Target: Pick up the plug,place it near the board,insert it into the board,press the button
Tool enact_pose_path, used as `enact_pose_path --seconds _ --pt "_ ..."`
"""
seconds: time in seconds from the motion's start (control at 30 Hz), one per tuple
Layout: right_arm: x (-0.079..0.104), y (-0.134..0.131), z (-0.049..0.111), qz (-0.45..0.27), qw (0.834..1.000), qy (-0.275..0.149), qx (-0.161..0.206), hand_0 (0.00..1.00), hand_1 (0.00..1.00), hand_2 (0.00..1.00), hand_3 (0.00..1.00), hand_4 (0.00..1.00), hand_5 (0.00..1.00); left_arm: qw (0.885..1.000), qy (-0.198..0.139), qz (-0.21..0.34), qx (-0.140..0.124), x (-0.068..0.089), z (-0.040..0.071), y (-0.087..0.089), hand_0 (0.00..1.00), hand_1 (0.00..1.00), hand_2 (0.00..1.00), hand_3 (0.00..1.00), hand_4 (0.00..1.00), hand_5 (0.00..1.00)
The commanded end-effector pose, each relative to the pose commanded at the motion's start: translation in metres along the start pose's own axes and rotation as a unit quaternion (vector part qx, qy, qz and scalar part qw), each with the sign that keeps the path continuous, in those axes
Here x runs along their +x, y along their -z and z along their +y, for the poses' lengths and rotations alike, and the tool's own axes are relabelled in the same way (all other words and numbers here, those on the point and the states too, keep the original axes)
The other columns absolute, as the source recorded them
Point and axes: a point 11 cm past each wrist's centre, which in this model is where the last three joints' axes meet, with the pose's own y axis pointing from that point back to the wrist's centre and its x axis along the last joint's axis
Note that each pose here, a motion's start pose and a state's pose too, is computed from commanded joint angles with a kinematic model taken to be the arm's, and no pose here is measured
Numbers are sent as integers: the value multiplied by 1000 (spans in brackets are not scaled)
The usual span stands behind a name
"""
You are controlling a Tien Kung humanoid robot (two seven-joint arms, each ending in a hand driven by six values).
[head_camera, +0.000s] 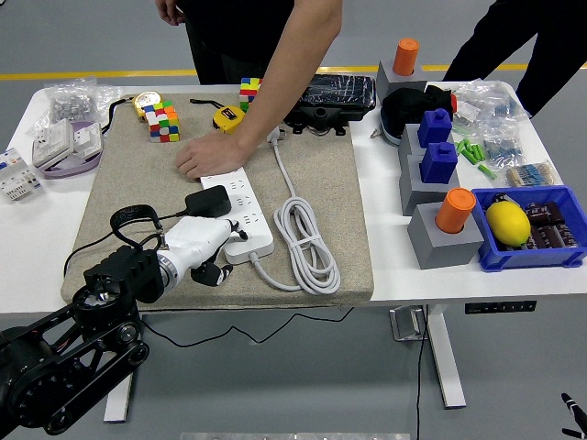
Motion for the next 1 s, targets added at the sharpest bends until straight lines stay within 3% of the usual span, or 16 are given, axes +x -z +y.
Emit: enact_pose_path --seconds 0.57,1.0 --pt "0 1 0 0 1000 0 1 801 750 729 786 998 975 1000 -12 6 1 3 -5 2 120 26 139 791 671 2" --pt "0 1 0 0 1000 0 1 800 750 729 786 998 974 1000 -1 6 0 -4 -6 2 118 26 138 788 670 2"
